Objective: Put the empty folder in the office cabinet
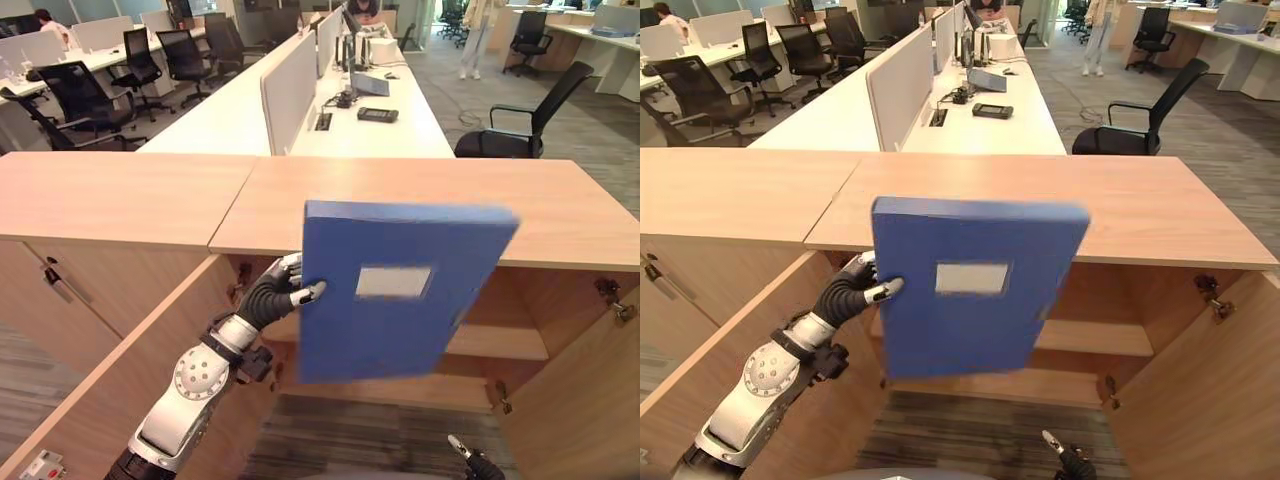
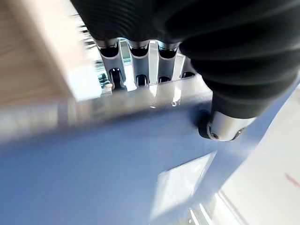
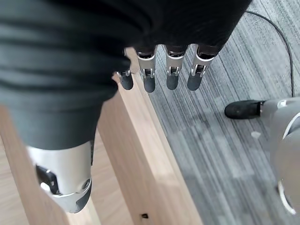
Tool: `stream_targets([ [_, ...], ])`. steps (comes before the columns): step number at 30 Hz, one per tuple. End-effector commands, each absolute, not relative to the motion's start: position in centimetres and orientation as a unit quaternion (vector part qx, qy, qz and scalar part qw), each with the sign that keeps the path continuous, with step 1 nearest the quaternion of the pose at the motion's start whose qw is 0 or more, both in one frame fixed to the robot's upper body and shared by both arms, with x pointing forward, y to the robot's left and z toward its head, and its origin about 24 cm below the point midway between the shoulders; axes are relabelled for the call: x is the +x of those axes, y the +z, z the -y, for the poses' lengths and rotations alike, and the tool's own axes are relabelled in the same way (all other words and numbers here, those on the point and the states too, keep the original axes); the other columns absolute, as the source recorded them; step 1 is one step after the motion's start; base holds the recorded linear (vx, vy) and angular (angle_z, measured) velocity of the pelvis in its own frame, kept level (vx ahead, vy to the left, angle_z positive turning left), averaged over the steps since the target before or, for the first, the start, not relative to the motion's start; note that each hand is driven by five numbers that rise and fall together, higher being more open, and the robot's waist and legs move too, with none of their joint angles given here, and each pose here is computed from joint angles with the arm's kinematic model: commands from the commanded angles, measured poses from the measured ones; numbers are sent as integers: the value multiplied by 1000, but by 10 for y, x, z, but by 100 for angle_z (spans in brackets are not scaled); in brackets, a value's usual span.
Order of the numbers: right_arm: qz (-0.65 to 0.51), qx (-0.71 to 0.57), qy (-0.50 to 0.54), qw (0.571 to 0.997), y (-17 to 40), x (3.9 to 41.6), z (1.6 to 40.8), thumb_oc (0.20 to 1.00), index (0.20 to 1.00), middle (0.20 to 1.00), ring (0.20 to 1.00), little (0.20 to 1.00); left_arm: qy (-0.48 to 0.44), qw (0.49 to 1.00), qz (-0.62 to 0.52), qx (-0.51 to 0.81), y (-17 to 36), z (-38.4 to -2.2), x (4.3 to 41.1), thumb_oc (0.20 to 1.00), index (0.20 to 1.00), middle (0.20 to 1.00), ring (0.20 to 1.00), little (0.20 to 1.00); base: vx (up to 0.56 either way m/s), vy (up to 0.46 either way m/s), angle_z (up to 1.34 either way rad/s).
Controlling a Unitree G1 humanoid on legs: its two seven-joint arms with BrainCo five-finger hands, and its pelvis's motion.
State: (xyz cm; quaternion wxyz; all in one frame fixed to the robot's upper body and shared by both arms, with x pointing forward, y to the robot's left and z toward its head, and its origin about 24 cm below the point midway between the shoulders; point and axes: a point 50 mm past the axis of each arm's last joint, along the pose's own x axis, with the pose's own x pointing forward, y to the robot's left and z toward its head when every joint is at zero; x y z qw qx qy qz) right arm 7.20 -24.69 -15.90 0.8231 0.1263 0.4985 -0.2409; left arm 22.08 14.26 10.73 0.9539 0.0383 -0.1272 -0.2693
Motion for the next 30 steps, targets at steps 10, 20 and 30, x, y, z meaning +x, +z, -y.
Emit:
stream_targets([
  [10, -477, 155, -235, 832, -159, 88, 236, 1000, 1000, 1000, 1000, 1000, -222, 952, 205, -45, 136, -153, 220, 200, 200, 200, 200, 200, 0, 0, 0],
  [20, -388, 187, -242, 869, -140, 109, 256, 1000, 1000, 1000, 1000, 1000, -178, 966, 186, 10, 127, -173, 215, 200, 200, 200, 200, 200, 0, 0, 0],
  [30, -199, 114, 40, 972, -53, 166, 233, 1000, 1000, 1000, 1000, 1000, -129, 975, 146, 109, 106, -195, 212, 200, 200, 200, 200, 200, -9, -10, -9],
])
